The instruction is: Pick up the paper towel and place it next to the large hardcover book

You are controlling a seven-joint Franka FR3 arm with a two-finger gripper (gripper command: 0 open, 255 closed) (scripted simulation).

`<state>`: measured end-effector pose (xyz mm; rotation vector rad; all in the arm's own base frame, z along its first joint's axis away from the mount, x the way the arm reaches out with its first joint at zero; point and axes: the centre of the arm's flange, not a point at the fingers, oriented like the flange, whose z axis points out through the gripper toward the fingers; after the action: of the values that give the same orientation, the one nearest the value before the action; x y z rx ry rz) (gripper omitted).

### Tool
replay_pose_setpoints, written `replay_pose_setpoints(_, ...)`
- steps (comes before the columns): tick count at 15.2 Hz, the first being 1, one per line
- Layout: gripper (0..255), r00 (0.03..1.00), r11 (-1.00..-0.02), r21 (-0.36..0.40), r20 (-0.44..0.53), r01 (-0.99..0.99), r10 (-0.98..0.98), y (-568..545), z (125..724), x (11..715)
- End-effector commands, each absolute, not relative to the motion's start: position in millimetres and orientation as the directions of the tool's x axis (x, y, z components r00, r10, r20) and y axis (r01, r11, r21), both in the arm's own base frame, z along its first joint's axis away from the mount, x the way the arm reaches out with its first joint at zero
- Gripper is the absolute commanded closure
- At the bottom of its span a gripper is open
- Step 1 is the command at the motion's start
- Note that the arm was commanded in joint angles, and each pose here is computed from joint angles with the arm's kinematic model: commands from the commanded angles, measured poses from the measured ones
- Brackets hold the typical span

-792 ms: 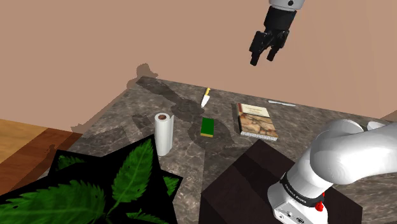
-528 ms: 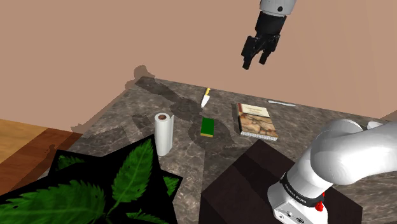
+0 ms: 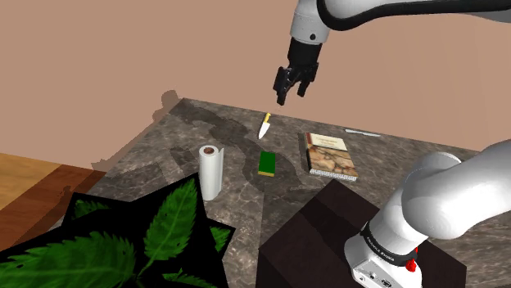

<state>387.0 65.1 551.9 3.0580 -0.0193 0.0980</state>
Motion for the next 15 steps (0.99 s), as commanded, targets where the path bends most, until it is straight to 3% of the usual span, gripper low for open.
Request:
replay_pose_setpoints(1, 0, 0.998, -0.997, 0.079, 0.065, 0.012, 0.017, 79.9, 536.5, 399.0)
replay_pose_setpoints(15, 0, 0.978, -0.978, 0.063, 0.058, 0.198, 0.202, 201.0, 431.7, 484.2)
